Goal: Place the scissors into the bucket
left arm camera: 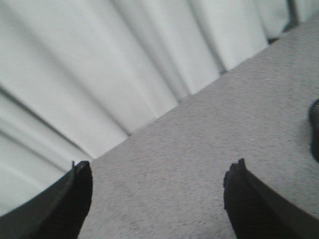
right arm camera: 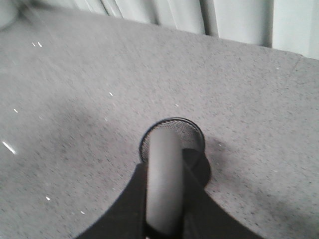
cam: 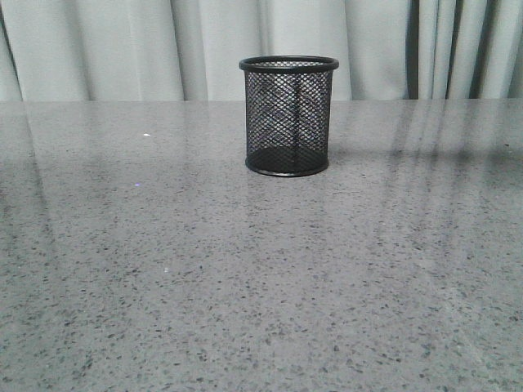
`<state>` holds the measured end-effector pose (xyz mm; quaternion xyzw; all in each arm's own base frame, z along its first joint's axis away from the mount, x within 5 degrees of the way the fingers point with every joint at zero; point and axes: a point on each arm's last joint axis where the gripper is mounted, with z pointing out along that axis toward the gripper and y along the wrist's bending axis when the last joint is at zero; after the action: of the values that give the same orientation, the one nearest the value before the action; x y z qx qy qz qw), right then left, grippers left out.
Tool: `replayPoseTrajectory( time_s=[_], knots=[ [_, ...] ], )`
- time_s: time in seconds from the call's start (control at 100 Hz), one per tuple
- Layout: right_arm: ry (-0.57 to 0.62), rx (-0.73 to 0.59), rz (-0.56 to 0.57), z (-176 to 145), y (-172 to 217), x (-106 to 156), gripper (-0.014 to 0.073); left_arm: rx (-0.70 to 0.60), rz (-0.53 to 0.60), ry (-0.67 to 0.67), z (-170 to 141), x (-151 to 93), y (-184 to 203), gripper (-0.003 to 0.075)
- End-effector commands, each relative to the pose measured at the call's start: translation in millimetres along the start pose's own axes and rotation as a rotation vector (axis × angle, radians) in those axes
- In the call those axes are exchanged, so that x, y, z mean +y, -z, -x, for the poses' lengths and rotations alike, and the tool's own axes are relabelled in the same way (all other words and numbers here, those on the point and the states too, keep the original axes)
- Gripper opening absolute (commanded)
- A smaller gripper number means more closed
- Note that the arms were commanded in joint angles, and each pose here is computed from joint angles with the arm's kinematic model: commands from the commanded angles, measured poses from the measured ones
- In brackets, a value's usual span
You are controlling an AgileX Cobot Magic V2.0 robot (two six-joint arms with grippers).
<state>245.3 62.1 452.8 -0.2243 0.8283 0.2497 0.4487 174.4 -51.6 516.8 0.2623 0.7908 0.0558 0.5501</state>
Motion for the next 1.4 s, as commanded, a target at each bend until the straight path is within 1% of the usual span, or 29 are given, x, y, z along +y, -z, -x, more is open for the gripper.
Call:
replayPoseTrajectory(
  time_s=[0.0,0.08,0.2,0.29,0.39,0.56,0.72,1.0,1.14,1.26,1.39],
  knots=[
    [0.047,-0.019,-0.003,16.6,-0.2,6.5,-0.0043,-0.103,0.068,0.04,7.3,11.9,21.8,0.0512],
    [0.058,0.023,-0.009,20.7,-15.0,7.2,-0.0043,-0.107,0.084,0.047,6.1,14.5,26.4,0.0512],
    [0.105,0.091,-0.028,24.4,-38.6,7.6,-0.0043,-0.102,0.076,0.051,5.6,13.7,26.2,0.0512],
    [0.143,0.13,-0.022,26.4,-54.0,9.3,-0.0043,-0.097,0.069,0.055,5.2,13.0,26.1,0.0512],
    [0.153,0.154,-0.009,28.5,-71.3,7.9,-0.0043,-0.097,0.069,0.055,5.2,13.0,26.1,0.0512],
    [0.153,0.201,-0.016,28.6,-96.2,-4.5,-0.0044,-0.093,0.067,0.055,4.8,12.9,26.0,0.0512],
    [0.135,0.257,0.005,22.8,-116.5,-11.8,-0.0044,-0.089,0.066,0.055,4.5,12.8,26.0,0.0512],
    [0.112,0.285,0.022,17.6,-130.0,-16.8,-0.0037,-0.087,0.065,0.055,4.5,12.7,25.2,0.0512],
    [0.092,0.266,0.047,19.5,-130.0,-14.1,0.0041,-0.087,0.065,0.055,4.5,12.7,25.2,0.0512],
    [0.09,0.243,0.043,21.9,-130.3,-14.2,0.0113,-0.085,0.065,0.055,4.6,12.7,24.3,0.0512],
    [0.095,0.231,0.041,25.0,-128.6,-13.4,0.0216,-0.083,0.064,0.054,4.8,12.7,22.5,0.0512]
  ],
)
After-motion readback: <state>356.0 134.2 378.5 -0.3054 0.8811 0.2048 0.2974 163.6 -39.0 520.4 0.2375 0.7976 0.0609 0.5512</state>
